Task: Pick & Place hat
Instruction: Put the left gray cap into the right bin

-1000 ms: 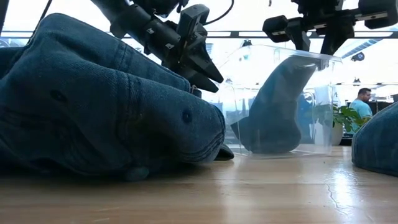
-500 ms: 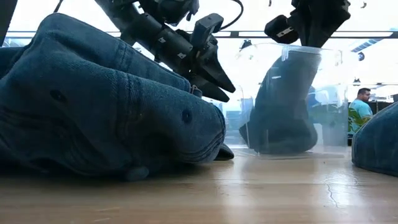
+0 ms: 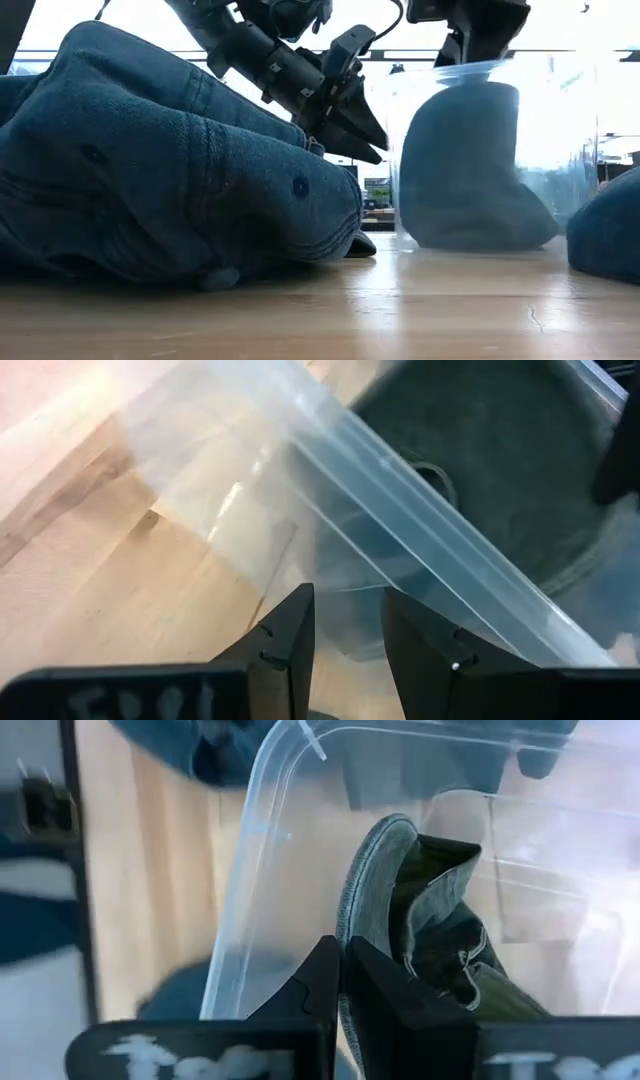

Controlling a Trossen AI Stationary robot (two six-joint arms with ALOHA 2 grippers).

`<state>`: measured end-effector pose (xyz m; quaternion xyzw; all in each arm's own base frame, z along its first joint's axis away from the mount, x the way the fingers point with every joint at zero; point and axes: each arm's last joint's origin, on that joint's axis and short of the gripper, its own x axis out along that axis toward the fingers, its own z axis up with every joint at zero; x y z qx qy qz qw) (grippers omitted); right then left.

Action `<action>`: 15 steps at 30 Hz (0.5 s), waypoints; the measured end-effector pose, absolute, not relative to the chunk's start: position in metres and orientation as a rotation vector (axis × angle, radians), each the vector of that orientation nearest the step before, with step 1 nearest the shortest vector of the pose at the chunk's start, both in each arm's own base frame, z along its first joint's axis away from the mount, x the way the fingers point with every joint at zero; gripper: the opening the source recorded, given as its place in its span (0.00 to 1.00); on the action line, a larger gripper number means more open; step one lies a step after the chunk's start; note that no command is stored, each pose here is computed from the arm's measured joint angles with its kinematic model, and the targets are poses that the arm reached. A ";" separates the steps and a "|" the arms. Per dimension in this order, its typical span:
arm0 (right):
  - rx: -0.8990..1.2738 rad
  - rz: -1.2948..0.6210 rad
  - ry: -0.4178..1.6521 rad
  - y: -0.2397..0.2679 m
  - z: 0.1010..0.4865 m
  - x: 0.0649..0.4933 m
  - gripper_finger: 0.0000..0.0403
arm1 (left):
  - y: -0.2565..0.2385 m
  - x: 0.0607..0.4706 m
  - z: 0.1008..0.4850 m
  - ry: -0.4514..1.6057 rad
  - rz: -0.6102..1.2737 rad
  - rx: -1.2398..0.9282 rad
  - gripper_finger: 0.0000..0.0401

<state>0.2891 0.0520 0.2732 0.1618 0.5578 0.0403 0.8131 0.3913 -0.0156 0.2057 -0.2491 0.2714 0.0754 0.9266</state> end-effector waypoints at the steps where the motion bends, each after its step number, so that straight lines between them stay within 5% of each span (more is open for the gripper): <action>1: 0.378 0.072 1.183 0.052 0.275 0.290 0.03 | -0.016 0.391 0.206 0.558 0.154 -0.506 0.27; 15: 0.504 0.063 1.196 0.054 0.277 0.291 0.12 | -0.015 0.389 0.206 0.583 0.141 -0.439 0.27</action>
